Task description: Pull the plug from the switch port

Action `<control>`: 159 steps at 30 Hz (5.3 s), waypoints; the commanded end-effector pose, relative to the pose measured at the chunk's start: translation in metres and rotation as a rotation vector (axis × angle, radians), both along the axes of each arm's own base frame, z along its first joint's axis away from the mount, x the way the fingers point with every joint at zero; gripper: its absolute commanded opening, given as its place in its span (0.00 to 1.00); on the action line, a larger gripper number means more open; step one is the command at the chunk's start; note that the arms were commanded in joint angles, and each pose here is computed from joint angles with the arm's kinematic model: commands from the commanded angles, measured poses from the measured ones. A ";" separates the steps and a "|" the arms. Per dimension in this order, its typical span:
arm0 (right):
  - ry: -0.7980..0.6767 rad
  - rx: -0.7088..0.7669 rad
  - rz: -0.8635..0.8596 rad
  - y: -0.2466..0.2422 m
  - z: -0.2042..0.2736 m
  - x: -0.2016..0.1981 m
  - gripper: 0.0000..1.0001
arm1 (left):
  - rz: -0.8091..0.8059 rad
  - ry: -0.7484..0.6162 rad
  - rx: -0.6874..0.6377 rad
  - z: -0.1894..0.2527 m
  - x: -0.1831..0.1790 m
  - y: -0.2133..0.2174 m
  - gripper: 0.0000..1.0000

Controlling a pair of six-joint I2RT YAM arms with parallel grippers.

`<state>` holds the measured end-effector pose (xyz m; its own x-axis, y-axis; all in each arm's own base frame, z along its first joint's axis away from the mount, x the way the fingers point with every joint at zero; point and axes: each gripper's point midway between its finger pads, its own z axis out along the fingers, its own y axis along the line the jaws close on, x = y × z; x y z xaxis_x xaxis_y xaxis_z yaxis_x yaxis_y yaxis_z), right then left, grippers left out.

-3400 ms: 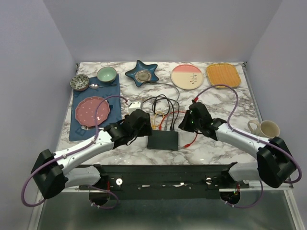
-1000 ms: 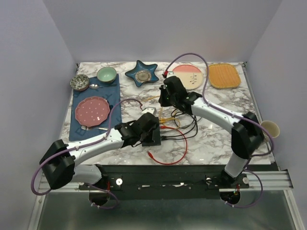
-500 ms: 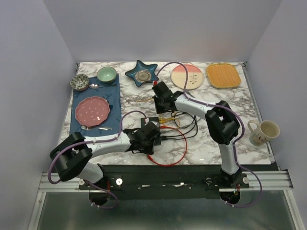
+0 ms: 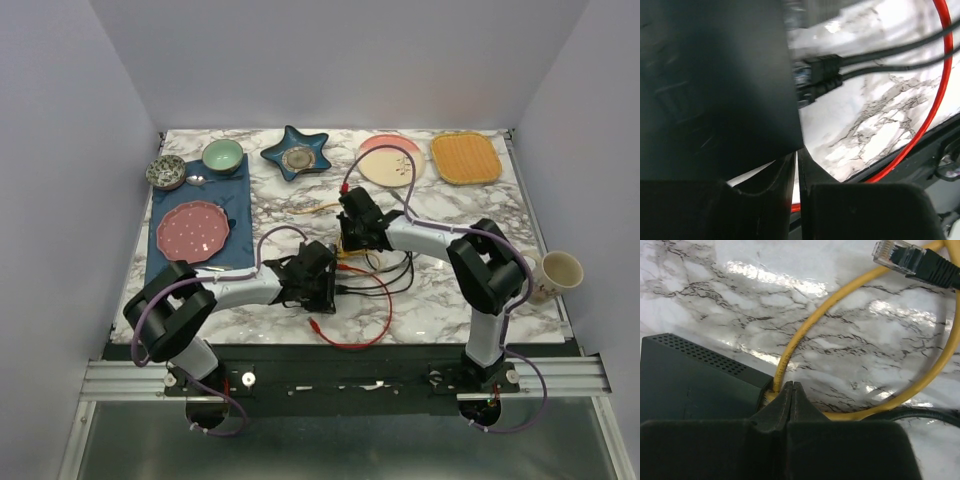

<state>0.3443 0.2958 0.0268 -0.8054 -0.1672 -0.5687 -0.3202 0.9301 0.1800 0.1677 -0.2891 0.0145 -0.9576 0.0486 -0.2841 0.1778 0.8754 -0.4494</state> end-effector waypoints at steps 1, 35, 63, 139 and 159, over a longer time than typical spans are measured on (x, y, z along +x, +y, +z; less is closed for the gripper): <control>0.246 -0.032 0.051 -0.024 -0.038 -0.077 0.04 | 0.206 0.085 0.279 -0.056 0.008 0.095 0.22; -0.034 0.121 -0.078 -0.047 0.061 -0.068 0.14 | 0.432 -0.255 0.198 0.065 0.145 0.098 0.29; 0.181 -0.020 -0.080 -0.046 -0.021 -0.048 0.50 | 0.281 0.027 0.060 -0.014 0.082 0.048 0.29; -0.146 -0.215 -0.098 -0.113 0.134 -0.089 0.70 | 0.541 -0.143 0.019 0.043 0.174 0.080 0.33; -0.054 0.285 -0.024 0.029 0.068 0.023 0.01 | 0.560 -0.154 -0.608 0.052 0.136 0.043 0.86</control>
<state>0.3479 0.3142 0.0869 -0.7737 -0.0438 -0.6321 -0.3209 0.8872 0.3314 0.2970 -0.2313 0.0518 -0.7553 -0.5811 -0.3030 -0.1631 0.6144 -0.7719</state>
